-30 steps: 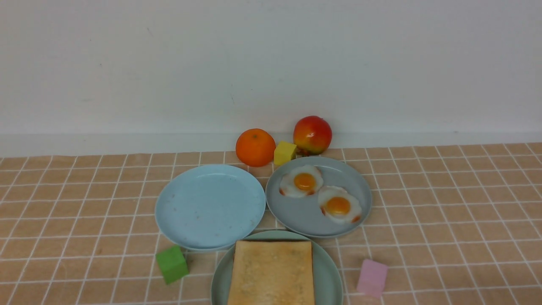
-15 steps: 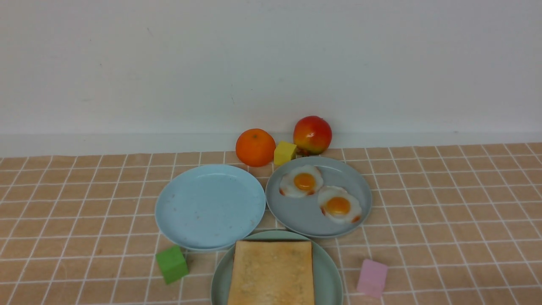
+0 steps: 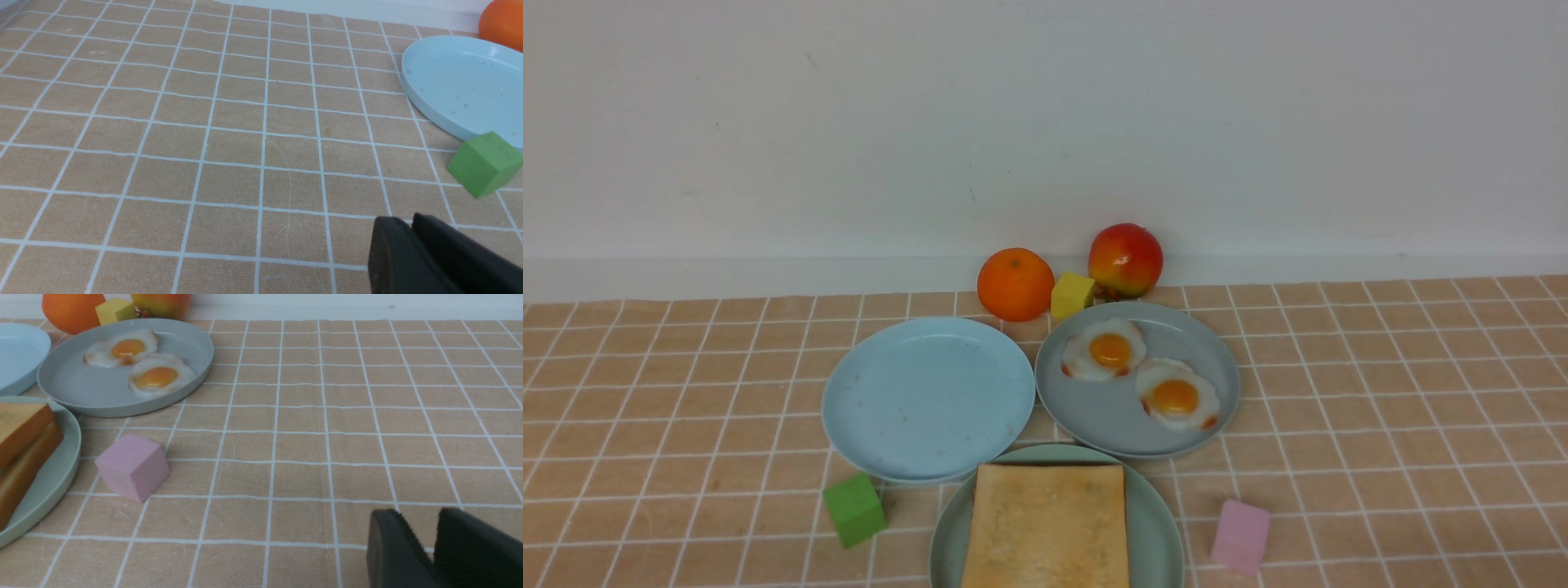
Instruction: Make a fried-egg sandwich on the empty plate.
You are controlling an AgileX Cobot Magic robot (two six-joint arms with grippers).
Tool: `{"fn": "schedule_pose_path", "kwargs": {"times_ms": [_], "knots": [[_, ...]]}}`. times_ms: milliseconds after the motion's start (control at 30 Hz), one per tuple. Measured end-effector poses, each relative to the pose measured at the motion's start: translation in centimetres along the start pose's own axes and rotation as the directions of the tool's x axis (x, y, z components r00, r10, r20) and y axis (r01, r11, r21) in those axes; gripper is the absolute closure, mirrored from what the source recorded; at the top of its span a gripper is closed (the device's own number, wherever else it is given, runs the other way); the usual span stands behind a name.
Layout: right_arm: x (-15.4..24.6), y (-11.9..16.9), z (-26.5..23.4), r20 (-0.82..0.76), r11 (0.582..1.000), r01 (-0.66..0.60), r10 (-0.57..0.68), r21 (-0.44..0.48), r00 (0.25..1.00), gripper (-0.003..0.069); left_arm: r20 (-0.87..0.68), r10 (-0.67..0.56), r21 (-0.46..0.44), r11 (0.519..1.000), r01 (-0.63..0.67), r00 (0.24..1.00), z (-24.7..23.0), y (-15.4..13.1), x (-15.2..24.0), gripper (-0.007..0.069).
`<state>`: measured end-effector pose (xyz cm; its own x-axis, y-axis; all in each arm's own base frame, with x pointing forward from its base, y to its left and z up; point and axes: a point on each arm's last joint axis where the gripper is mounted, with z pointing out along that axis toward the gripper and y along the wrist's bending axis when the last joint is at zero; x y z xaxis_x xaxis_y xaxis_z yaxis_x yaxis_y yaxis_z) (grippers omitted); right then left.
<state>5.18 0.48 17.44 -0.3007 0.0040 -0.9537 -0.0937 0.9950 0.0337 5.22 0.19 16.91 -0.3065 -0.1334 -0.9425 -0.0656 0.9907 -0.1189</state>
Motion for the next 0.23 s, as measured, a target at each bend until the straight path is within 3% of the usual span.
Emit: {"fn": "schedule_pose_path", "kwargs": {"times_ms": [233], "knots": [[0.00, 0.00, 0.00, 0.000, 1.000, 0.000, 0.000, 0.000, 1.000, 0.0458, 0.000, 0.000, 0.000, 1.000, 0.000, 1.000, 0.00, 0.00, 0.00, 0.0550]]}}
